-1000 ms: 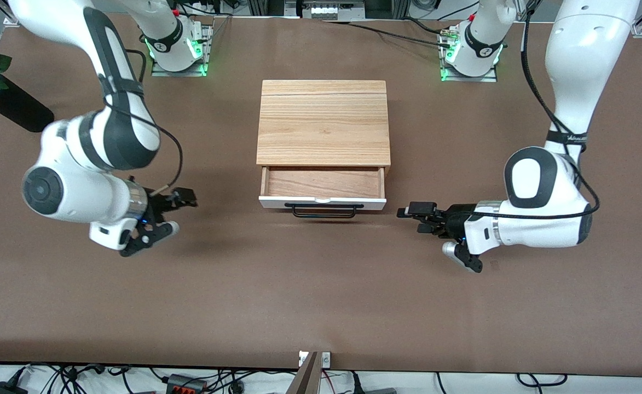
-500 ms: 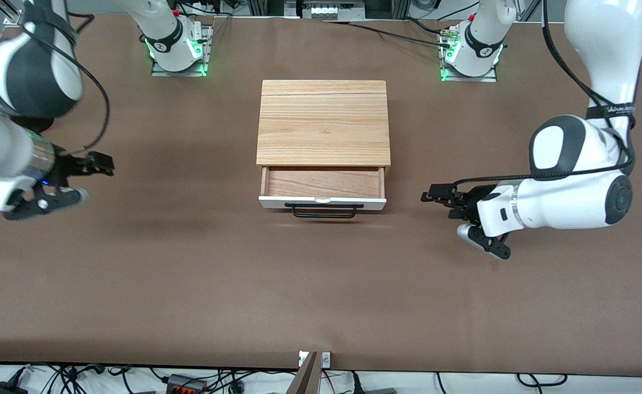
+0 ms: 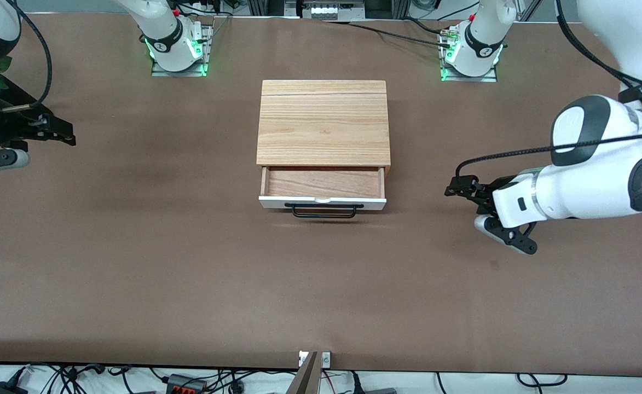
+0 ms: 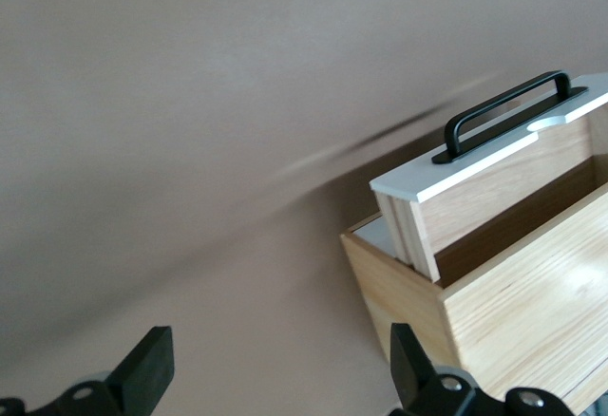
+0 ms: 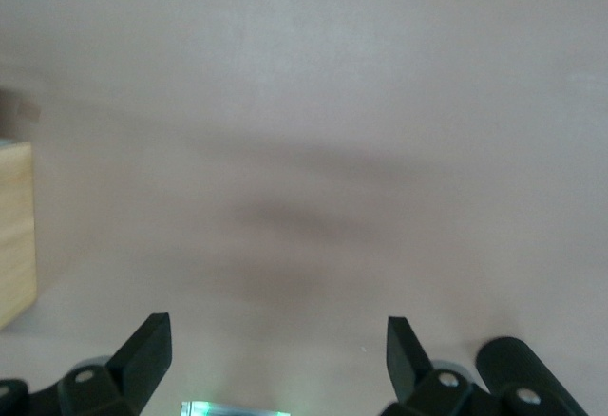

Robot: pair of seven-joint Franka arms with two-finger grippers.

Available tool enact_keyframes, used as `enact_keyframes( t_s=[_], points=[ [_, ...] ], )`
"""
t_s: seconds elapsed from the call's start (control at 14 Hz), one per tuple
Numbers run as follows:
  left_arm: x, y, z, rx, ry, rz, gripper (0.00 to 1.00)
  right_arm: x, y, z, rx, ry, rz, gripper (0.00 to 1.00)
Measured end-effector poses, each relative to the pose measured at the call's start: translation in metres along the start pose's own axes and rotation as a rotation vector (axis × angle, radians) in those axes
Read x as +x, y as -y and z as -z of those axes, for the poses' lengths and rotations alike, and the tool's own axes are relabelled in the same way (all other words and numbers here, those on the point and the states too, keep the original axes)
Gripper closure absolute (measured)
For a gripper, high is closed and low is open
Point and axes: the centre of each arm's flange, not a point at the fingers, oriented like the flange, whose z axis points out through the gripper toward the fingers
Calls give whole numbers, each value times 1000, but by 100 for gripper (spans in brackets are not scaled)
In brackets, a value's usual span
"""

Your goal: Pull top drawer with both arms simultaneously

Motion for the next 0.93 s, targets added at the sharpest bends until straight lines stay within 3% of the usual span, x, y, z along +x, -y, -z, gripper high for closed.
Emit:
enact_keyframes(
  t_s=[0.29,0.57,0.93],
  points=[
    [-21,-10,30,95,25,75,0,-26,-1,-11,17,-34,-92,0],
    [-39,-18,58,179,9,177,0,-32,-8,21,6,-81,-108,0],
    [-52,-20,80,263,-32,374,0,-28,-2,24,5,-23,-168,0]
  ],
)
